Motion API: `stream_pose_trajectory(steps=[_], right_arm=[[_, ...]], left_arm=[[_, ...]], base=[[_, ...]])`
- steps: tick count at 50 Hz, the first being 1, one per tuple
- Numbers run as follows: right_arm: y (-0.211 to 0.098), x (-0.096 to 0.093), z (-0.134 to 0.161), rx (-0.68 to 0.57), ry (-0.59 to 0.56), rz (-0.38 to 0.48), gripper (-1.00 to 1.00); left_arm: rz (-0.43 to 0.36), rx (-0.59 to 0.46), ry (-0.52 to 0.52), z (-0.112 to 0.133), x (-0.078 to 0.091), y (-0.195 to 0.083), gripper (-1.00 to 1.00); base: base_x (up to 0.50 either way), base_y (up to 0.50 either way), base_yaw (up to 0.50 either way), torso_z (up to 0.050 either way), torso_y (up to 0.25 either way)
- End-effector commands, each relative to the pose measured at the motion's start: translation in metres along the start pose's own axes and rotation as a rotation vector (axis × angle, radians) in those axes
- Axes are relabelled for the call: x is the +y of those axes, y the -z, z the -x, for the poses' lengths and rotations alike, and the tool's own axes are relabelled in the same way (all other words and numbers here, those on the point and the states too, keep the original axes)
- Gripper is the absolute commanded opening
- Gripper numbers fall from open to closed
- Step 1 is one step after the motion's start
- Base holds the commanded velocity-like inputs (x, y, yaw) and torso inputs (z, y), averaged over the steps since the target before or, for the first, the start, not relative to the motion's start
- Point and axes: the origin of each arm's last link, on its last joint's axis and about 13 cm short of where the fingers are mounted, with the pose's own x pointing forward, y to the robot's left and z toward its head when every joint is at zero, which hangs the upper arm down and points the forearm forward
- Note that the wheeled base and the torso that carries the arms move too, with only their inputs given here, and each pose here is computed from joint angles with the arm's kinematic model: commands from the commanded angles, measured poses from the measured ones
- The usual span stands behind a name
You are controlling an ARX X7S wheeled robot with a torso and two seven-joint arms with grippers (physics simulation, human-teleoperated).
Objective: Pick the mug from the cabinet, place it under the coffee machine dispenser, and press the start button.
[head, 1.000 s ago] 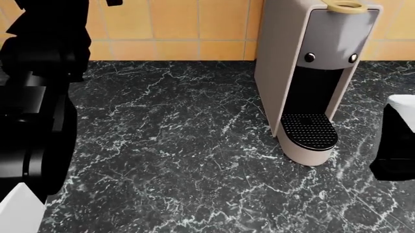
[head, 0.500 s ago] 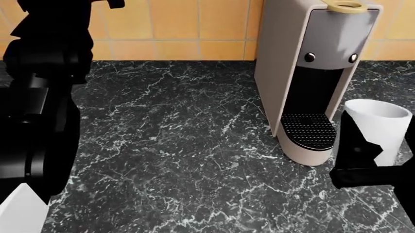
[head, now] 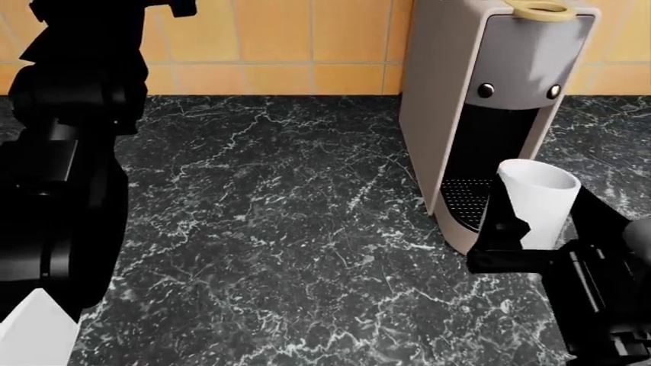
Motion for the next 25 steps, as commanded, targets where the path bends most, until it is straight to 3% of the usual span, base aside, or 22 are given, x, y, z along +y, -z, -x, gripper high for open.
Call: stream_pose_trajectory(steps=[1,25], right_arm=[[0.013,0.008,-0.007,-0.067,-0.025,0.07,-1.0],[0.025,0.005,-0.04,-0.119,0.037,0.139,-1.0]], left_arm=[[-0.002,0.003,0.003,0.0,-0.001,0.002,1.0],[-0.001,0.006,0.001,0.0,0.0,0.003,1.0]], base=[[0.0,0.0,0.0,0.0,0.0],[0.0,0.0,0.0,0.0,0.0]])
